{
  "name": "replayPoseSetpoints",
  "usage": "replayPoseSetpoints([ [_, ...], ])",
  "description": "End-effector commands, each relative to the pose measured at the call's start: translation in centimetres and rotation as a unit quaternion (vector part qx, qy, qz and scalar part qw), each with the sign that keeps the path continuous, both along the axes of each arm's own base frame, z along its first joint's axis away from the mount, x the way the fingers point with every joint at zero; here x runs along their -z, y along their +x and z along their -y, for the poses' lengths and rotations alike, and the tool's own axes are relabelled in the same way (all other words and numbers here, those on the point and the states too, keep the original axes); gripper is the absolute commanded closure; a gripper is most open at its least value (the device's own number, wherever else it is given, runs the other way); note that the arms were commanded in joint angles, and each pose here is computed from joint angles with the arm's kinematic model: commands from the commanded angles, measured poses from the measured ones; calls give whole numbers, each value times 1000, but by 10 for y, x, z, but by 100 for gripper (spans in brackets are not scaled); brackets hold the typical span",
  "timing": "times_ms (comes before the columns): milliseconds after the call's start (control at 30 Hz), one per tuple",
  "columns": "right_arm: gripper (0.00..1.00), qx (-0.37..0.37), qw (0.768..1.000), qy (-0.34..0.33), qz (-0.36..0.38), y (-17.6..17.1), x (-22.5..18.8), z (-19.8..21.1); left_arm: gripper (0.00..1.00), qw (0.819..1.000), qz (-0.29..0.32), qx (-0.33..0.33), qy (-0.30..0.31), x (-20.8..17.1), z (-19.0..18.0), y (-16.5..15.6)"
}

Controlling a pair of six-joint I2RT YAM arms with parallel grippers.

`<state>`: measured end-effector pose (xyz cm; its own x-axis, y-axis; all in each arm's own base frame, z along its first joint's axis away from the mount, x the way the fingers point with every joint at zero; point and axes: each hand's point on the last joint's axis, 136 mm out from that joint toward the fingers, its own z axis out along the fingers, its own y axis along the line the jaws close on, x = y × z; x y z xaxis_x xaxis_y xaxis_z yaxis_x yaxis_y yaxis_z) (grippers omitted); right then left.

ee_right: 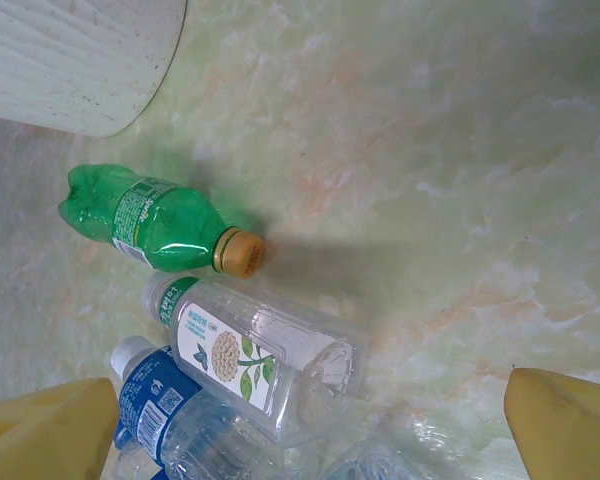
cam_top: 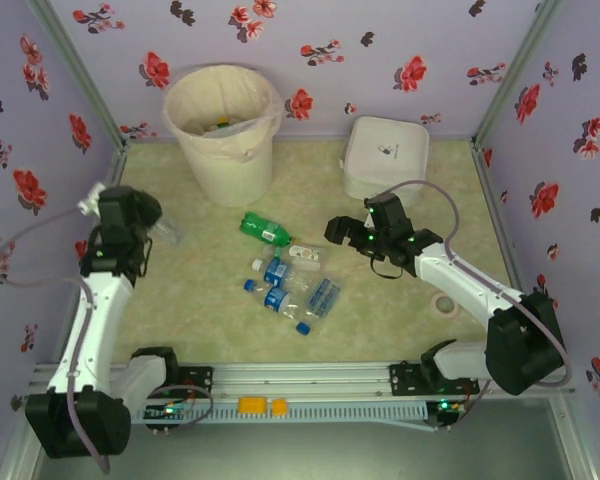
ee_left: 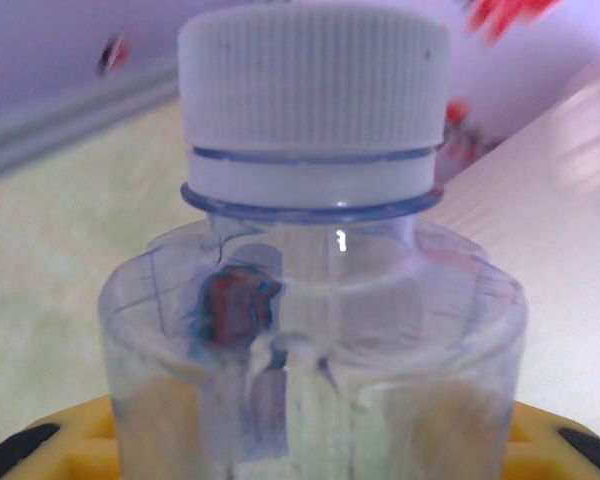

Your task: Put the plastic bottles in the bin

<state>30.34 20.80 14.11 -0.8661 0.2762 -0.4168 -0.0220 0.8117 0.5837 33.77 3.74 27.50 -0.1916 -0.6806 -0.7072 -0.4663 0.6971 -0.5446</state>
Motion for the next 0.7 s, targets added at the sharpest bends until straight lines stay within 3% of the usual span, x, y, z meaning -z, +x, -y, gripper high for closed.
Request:
replayPoseSetpoints([
  [0, 0, 11, 1000, 1, 9, 3, -6, 1, 59, 992, 107, 46, 56, -90, 7, 31],
  [233, 1, 14, 1000, 2, 7, 3, -4, 2, 61, 960, 209, 174, 72, -203, 50, 81],
  [300, 0, 13, 1000, 3, 7, 3, -5, 1, 62, 953, 215, 201, 71, -220, 60, 98],
  [500, 0, 16, 1000, 4, 6, 3, -7, 2, 62, 934, 210, 282, 61, -238, 99, 148],
  [667, 0, 17, 1000, 2, 5, 2, -9, 3, 62, 925, 166, 328, 100, -217, 131, 193],
])
